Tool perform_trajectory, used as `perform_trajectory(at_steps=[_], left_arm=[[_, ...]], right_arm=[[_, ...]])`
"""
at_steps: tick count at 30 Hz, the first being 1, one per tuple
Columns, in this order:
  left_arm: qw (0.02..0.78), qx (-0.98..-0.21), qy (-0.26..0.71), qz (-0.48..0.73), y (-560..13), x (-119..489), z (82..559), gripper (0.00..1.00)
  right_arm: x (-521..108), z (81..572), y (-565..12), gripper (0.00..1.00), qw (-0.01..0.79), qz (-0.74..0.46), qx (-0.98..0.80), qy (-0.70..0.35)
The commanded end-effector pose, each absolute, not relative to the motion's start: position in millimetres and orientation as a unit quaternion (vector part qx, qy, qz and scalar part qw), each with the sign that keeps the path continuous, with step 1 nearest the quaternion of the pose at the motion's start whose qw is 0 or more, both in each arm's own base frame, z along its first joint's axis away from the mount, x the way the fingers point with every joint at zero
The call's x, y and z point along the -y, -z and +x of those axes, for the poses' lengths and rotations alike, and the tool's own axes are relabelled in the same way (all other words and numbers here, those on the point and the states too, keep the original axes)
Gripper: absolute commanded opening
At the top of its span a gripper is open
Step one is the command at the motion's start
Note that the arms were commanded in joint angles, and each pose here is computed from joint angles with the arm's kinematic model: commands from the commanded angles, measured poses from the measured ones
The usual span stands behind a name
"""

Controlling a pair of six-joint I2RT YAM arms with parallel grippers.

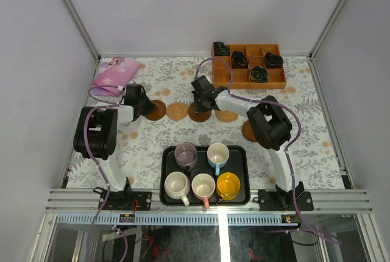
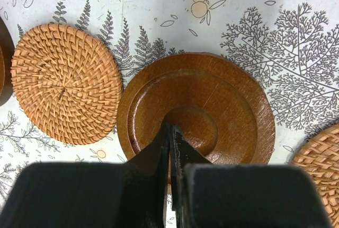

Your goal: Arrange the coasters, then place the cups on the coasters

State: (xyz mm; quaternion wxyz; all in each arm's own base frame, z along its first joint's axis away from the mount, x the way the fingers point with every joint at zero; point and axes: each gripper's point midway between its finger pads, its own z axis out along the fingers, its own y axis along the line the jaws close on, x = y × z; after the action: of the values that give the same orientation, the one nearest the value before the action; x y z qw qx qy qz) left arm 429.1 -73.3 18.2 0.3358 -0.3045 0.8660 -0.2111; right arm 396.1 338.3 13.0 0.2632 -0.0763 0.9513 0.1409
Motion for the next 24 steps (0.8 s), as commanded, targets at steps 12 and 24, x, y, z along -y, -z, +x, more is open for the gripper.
perform_trajectory(at_steps=[12,24], left_arm=[[0.317,-0.876,0.178,-0.316,-2,68,406,0.00],[0.338,-0.863,0.142,-0.348,-18,48,396,0.00]], right_arm=[[-267,362,35,0.00,0.180,-0.049,-0.982,-0.008],[-253,353,31,0.00,0.182,-0.036,-0.983,0.009]])
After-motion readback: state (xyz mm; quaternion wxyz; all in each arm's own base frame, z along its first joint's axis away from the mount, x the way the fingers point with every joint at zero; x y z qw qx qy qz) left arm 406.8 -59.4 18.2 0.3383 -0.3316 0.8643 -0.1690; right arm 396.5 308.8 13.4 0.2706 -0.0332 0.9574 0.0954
